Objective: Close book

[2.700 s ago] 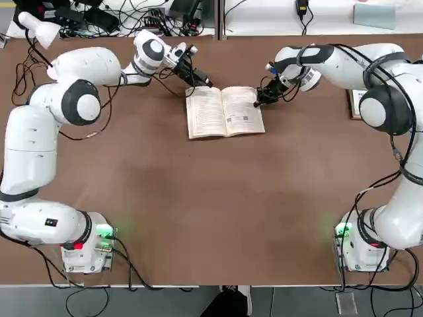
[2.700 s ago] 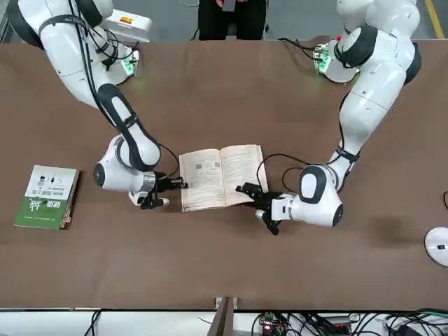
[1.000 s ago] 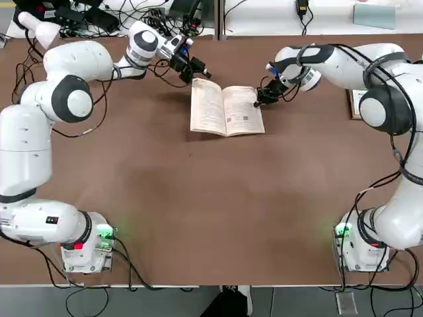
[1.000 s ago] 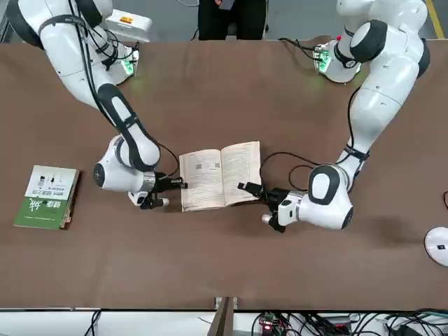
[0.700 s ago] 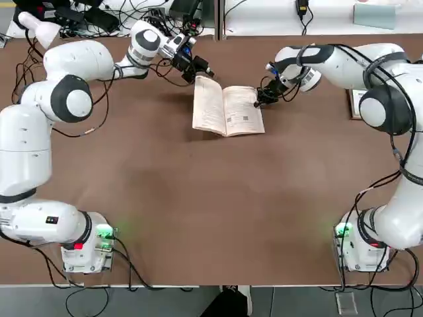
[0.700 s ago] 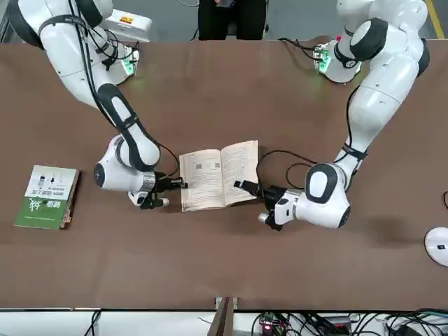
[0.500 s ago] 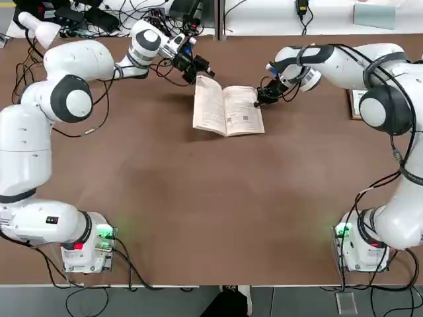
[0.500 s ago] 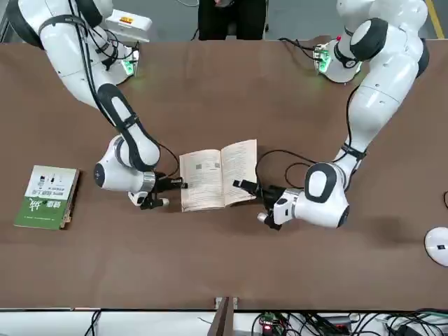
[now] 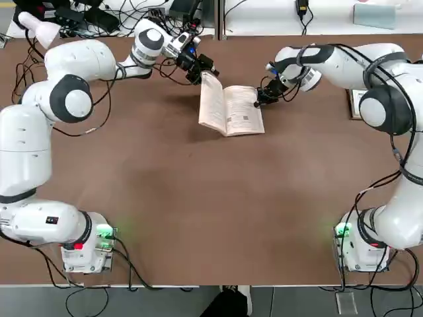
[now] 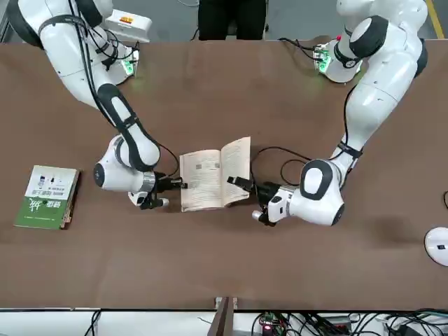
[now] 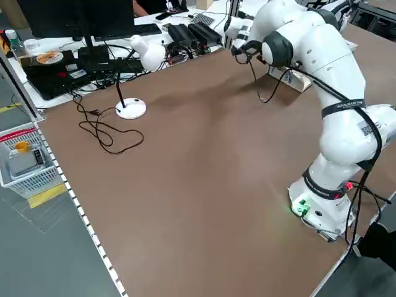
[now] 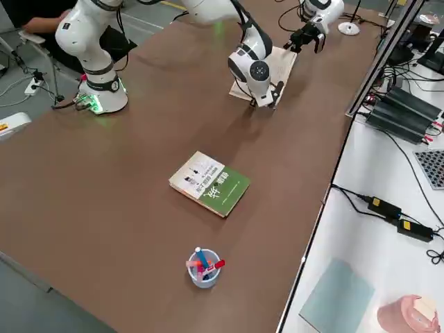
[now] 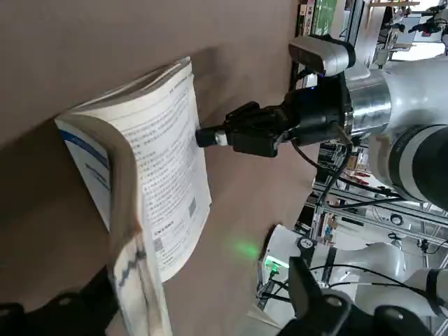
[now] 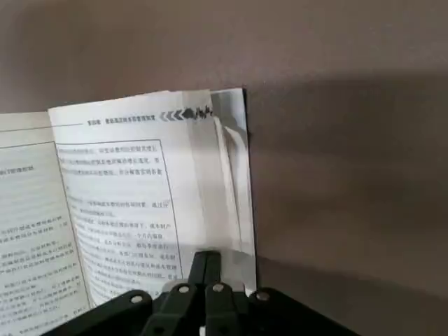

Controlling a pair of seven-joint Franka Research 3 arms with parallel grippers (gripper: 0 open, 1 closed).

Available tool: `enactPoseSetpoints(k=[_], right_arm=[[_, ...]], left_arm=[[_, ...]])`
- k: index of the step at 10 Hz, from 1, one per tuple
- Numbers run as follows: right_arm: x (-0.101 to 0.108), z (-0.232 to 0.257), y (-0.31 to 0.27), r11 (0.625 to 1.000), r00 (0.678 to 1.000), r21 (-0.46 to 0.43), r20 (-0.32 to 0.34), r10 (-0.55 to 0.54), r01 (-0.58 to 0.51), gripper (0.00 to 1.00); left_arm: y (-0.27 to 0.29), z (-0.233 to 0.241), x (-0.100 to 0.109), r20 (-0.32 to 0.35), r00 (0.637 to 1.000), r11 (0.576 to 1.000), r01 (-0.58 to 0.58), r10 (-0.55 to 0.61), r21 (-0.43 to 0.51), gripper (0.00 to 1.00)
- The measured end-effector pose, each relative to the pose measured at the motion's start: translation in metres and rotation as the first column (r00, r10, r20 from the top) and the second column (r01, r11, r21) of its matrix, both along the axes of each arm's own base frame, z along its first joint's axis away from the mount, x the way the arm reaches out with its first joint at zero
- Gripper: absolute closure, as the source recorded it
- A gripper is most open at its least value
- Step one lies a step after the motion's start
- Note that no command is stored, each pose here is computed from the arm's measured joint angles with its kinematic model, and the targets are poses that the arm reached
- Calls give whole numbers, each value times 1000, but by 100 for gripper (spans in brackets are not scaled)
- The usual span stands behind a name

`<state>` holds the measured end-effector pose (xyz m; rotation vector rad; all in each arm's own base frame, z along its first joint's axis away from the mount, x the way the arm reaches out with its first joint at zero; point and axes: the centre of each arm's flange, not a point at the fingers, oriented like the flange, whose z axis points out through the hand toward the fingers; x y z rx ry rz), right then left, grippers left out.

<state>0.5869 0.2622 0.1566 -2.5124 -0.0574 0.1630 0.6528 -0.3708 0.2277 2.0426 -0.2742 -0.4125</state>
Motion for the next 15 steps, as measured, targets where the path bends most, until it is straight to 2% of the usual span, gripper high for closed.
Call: enactPoseSetpoints(k=[3,15], right_arm=[[0,0,0,1000,1000,0,0,0,0,99],[1,0,-1,1000,1000,-1,2,-1,1,99]], left_arm=[[-9,3,-3,-23,1000,1000,-18,18,9,0],[-54,9,-18,-46,995,995,-86,88,51,0]])
